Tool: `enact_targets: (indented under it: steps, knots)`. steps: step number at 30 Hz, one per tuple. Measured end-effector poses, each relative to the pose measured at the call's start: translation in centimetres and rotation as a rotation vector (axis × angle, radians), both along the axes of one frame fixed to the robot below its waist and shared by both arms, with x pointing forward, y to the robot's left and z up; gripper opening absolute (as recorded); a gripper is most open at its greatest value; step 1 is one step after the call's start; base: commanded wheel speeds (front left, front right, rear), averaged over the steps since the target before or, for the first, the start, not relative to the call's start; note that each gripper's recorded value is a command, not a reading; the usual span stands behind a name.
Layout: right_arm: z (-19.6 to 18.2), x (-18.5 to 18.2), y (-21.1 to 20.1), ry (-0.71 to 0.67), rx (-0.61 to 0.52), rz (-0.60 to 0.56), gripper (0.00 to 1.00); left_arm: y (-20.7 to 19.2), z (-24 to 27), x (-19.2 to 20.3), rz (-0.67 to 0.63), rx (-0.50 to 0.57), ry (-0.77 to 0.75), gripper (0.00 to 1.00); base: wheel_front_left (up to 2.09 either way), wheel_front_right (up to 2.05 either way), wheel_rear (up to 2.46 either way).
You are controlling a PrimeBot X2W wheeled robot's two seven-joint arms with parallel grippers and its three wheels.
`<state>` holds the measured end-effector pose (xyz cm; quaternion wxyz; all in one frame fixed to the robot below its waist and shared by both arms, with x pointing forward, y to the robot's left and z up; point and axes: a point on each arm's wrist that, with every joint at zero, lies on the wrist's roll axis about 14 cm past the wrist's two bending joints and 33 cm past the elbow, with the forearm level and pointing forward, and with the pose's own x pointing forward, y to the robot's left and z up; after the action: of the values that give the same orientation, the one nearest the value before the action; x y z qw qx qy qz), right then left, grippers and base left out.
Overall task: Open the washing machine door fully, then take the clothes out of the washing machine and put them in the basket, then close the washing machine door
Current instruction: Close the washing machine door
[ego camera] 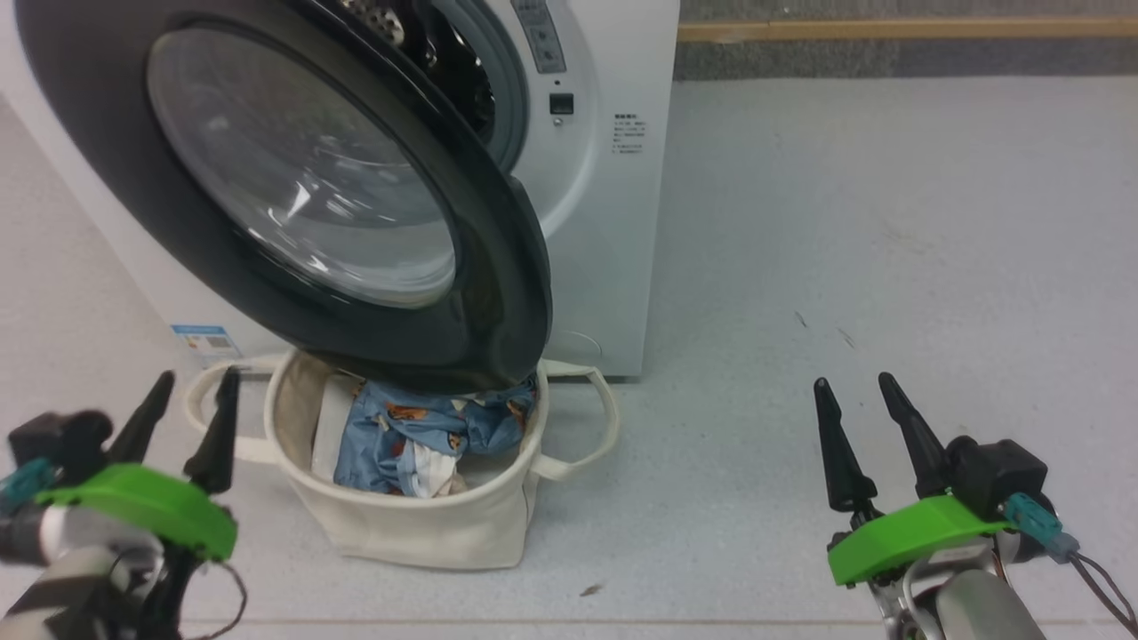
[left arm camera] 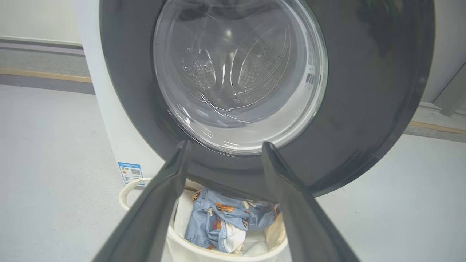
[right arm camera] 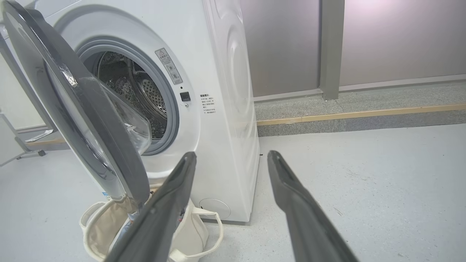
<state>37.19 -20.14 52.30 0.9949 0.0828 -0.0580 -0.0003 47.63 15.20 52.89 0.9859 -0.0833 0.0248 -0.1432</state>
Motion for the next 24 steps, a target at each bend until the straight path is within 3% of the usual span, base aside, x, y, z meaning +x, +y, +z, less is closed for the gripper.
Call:
enact_targets:
  steps: [8,24]
  knots:
    - [0.6,-0.3,0.3,-0.02,0.001,0.009,1.0,4.9,1.2,-2.6,0.136,0.02,-0.061,1.0,0.0,0.0,0.0]
    - [0.5,-0.6,0.8,-0.019,0.003,0.022,1.0,6.9,-0.9,-6.0,0.198,0.01,-0.026,1.0,0.0,0.0,0.0]
